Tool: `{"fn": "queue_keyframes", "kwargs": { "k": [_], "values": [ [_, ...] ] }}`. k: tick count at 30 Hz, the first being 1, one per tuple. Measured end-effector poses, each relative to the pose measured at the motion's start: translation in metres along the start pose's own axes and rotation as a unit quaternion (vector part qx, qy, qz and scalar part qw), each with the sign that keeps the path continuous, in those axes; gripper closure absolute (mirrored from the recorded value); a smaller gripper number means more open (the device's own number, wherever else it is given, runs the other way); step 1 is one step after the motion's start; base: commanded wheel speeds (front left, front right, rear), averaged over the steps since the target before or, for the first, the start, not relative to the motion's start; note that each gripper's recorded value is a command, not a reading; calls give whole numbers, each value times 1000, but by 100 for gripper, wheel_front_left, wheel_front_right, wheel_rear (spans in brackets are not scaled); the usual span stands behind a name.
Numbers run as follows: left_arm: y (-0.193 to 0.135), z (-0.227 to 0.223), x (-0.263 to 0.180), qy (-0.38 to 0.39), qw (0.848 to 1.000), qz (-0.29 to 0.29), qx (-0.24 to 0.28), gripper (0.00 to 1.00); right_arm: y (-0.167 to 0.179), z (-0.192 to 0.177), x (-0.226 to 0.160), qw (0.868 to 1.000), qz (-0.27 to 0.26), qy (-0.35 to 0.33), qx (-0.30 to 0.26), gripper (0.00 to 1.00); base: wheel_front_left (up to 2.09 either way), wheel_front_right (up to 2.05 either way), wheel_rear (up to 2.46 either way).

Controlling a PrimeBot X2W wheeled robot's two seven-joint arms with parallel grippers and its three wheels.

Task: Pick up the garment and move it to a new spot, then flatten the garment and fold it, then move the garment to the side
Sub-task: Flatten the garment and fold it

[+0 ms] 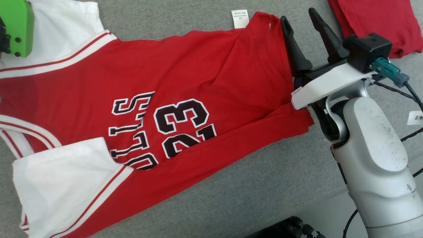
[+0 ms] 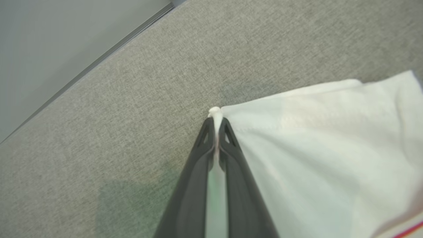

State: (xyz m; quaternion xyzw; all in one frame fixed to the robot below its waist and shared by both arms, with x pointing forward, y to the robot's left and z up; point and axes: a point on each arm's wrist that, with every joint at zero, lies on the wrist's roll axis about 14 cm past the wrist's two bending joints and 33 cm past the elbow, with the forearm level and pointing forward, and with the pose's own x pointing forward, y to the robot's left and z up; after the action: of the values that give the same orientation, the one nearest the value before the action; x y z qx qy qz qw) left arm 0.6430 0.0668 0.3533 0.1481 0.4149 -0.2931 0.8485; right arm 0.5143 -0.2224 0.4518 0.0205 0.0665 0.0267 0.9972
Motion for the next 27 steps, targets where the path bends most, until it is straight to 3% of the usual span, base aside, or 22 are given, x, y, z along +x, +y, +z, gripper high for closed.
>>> {"fn": "queue_keyframes", "kwargs": {
  "k": [13,21,27],
  "values": [
    [-27,38,-57,-157,987,-17,18,100,5,18,7,1000,18,4,-12,0,0,0,0],
    [-35,26,-105,-203,978,-13,39,100,23,1,22,995,46,87,-8,0,0,0,0],
    [-43,14,-134,-216,975,-12,48,100,33,-15,31,986,64,145,-50,0,0,0,0]
  ]
}}
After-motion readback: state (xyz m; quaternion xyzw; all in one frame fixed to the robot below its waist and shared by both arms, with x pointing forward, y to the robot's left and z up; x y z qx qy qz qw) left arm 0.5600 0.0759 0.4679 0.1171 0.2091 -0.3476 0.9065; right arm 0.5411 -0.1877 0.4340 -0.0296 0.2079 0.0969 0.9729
